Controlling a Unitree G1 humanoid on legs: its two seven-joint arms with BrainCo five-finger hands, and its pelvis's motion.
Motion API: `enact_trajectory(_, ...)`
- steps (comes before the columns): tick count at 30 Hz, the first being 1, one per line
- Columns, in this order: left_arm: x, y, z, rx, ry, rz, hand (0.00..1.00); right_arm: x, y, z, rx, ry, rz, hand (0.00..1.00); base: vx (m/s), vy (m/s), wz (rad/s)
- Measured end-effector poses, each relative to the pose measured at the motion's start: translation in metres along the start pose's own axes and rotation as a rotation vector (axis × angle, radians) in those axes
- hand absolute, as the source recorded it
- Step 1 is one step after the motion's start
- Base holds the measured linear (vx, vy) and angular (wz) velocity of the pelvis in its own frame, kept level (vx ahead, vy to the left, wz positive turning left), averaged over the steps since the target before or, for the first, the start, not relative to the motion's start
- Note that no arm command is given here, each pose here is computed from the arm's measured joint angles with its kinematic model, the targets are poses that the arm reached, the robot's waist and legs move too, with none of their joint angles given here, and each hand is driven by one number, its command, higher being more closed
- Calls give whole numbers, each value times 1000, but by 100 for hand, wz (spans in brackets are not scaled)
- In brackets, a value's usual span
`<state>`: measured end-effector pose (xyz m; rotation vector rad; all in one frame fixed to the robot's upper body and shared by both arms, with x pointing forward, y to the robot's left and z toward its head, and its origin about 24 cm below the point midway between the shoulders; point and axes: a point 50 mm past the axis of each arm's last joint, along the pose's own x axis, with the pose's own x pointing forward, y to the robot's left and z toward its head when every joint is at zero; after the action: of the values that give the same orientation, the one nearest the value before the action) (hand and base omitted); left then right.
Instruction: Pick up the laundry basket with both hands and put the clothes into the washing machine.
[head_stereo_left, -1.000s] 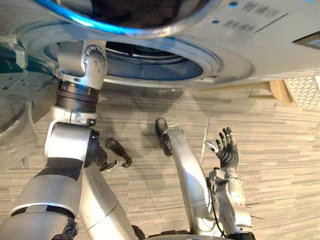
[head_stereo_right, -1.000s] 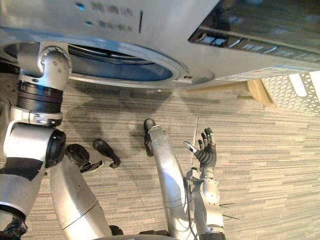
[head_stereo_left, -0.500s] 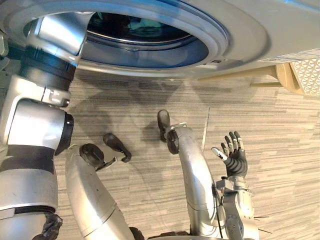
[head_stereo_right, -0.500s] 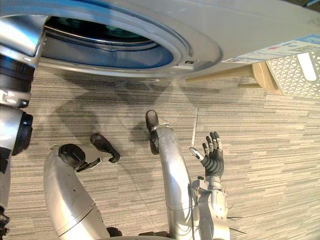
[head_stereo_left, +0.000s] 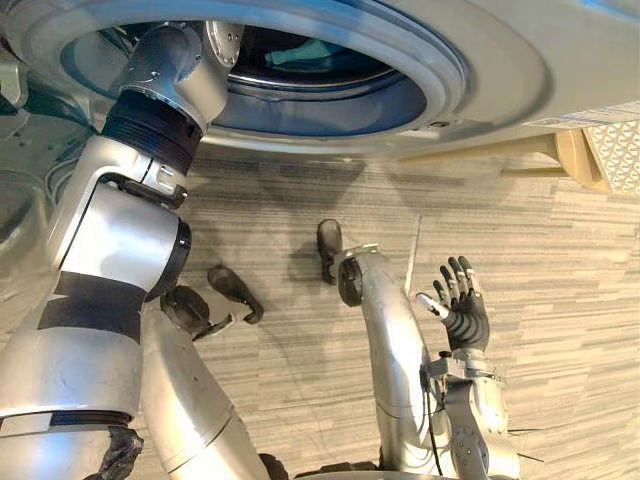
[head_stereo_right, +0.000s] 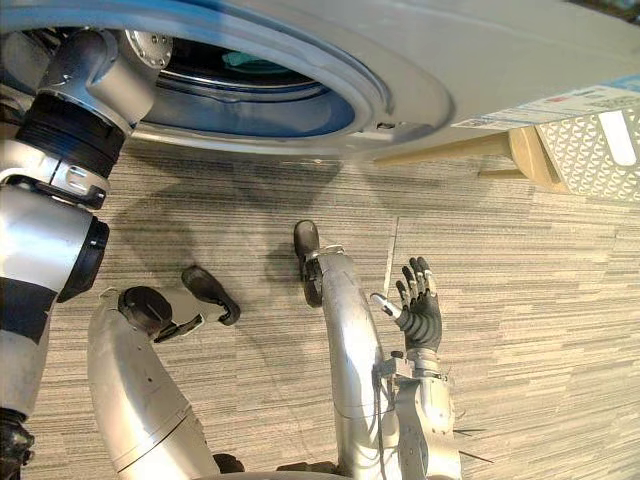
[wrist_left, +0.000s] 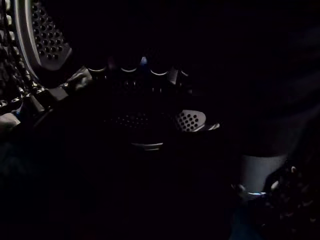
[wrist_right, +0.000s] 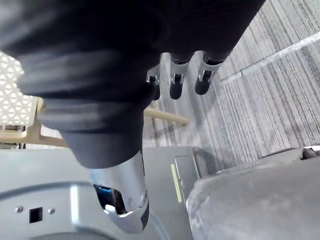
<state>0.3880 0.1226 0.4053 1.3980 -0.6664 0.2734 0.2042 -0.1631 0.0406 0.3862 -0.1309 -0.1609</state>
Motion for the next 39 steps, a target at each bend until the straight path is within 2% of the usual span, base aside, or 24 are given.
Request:
enact_trajectory(1, 0, 2, 1, -30, -2, 12, 0, 0, 0, 0, 0, 0, 0, 0, -11, -6, 21)
enact_trajectory(5, -11, 8, 9, -327, -39, 171, 0, 0, 1, 0, -15, 1, 10, 0, -4, -15, 27)
enact_trajectory(7, -22, -6, 5, -514, -8, 220, 0, 0, 3, -3, -9, 8, 12, 0, -1, -25, 26)
enact_trajectory(8, -25, -10, 4, -562, 1, 228, 0, -1, 3, -5, -10, 15, 7, 0, -5, -20, 24)
enact_trajectory(10, -42, -25, 1, -801, 57, 299, 0, 1, 2, -8, -110, 17, -36, 0, -10, -27, 31)
enact_trajectory(11, -46, -31, -1, -849, 79, 311, 0, 2, 2, -8, -125, 14, -39, 0, -15, -36, 28)
enact_trajectory(13, -67, -57, -8, -1117, 177, 347, 0, 6, 3, -9, -175, 18, -43, 0, -16, -45, 12)
enact_trajectory(16, -98, -86, -6, -1378, 221, 341, 0, 8, 8, -11, -183, 32, -48, 0, -15, -75, 5)
enact_trajectory(17, -105, -94, -4, -1429, 240, 333, 0, 9, 8, -11, -187, 34, -48, 0, -11, -74, 7)
enact_trajectory(19, -142, -135, 2, -1588, 367, 259, 0, 9, 13, -15, -216, 60, -37, 0, -10, -74, 10)
enact_trajectory(21, -167, -160, 11, -1642, 444, 181, 0, 8, 12, -17, -223, 78, -41, 0, -19, -102, 17)
enact_trajectory(22, -196, -180, 21, -1664, 498, 89, 0, 7, 10, -23, -228, 109, -47, 0, -25, -117, 24)
enact_trajectory(24, -225, -199, 38, -1683, 521, -46, 0, 6, 8, -28, -234, 140, -55, 0, -22, -117, 20)
enact_trajectory(26, -256, -216, 55, -1704, 536, -200, 0, 4, 5, -37, -242, 186, -63, 0, -7, -121, 25)
enact_trajectory(29, -290, -224, 70, -1720, 546, -319, 0, -3, -3, -47, -261, 240, -79, 0, 12, -112, 31)
enact_trajectory(35, -328, -235, 68, -1670, 639, -402, 0, -12, -15, -65, -296, 335, -98, 0, 53, -96, 26)
enact_trajectory(39, -367, -256, 49, -1536, 818, -462, 0, -25, -25, -84, -314, 436, -121, 0, 120, -46, 27)
